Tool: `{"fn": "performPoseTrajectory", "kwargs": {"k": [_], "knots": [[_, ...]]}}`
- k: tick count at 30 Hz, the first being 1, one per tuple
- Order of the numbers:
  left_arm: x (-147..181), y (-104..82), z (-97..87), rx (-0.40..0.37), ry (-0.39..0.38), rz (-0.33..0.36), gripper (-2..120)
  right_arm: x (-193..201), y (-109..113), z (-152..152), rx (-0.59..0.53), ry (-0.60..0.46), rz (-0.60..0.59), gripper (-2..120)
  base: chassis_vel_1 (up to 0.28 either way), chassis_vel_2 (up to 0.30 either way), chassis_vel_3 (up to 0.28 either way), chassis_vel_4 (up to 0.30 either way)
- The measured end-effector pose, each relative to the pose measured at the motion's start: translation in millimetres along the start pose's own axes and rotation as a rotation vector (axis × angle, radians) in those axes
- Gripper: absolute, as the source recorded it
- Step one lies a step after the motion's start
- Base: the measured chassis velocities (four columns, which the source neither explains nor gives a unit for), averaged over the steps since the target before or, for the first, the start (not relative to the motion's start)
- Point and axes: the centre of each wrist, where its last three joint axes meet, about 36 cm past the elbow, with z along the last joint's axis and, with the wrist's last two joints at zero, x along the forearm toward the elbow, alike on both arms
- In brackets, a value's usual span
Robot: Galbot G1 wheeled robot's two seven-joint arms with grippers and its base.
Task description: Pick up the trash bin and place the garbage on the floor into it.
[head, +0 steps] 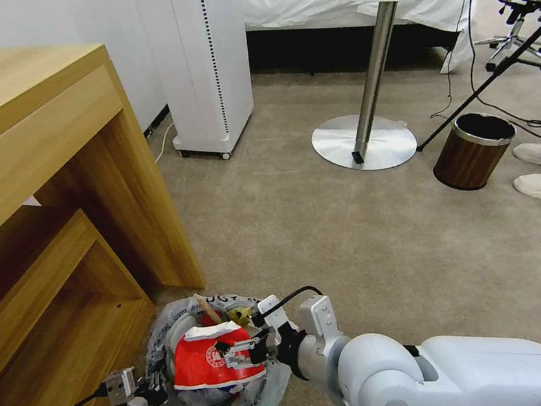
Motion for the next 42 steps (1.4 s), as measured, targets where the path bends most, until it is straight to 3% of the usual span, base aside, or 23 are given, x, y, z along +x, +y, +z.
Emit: {"fn": "performPoseTrajectory", "kwargs": {"k": [10,24,42], "knots": [[3.2,0.9,0.8,-0.011,0.003,-0.005,0,12.1,4.6,-6.3,-0.046,0.013,-0.005,100,0.000,0.000,0.000,0.000],[2.6,1.0,6.8,-0.022,0.015,-0.009,0,21.5,11.8,-21.6,-0.120,0.145,0.026,100,0.000,0.000,0.000,0.000],[2.1,0.9,4.1,-0.019,0.017,-0.005,0,23.9,8.0,-37.7,-0.083,0.004,-0.002,100,0.000,0.000,0.000,0.000]]}}
